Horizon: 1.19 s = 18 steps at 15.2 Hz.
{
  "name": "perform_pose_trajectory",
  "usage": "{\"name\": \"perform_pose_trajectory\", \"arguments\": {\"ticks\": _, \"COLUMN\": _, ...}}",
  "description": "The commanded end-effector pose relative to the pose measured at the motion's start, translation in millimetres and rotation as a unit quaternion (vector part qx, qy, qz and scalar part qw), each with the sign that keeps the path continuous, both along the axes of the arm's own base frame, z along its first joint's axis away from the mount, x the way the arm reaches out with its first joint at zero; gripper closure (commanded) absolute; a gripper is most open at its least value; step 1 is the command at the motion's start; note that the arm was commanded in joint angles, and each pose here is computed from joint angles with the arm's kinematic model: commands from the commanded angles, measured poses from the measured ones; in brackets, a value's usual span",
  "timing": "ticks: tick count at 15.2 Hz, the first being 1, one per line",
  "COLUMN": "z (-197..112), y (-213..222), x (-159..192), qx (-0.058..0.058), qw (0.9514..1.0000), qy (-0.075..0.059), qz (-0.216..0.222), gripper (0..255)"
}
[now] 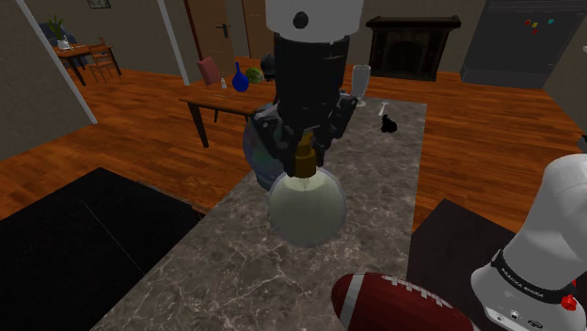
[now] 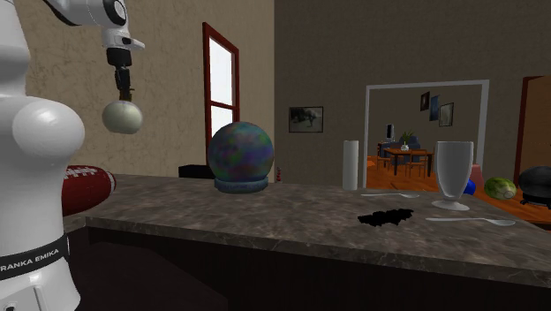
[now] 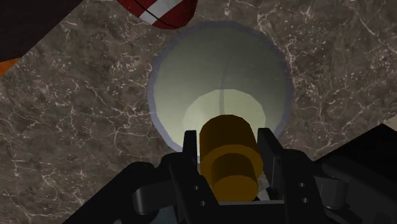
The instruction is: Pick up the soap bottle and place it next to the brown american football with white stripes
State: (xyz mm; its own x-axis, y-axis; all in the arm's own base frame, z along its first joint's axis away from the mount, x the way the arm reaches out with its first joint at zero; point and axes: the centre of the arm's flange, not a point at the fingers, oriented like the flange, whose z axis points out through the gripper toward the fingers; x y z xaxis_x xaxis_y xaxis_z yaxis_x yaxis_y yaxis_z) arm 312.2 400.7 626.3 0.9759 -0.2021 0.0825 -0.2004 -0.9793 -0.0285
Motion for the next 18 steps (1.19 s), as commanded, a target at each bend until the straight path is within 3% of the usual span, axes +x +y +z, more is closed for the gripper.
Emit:
{"name": "perform_pose_trajectory", "arguments": {"ticks": 1, "z": -1, "y": 26, "x": -13, "qx": 0.001, "qw": 1.0000, "qy": 0.000, "qz": -0.001, "gripper": 255}}
{"name": "perform_pose_trajectory", "arguments": {"ticks": 11, "z": -1, "y": 154, "x": -68, "qx": 0.001, "qw": 1.0000, "qy": 0.000, "qz": -0.001, "gripper": 255}}
{"name": "perform_pose_trajectory", "arguments": {"ticks": 18, "z": -38, "y": 154, "x": -68, "qx": 0.001, "qw": 1.0000, "qy": 0.000, "qz": -0.001, "gripper": 255}}
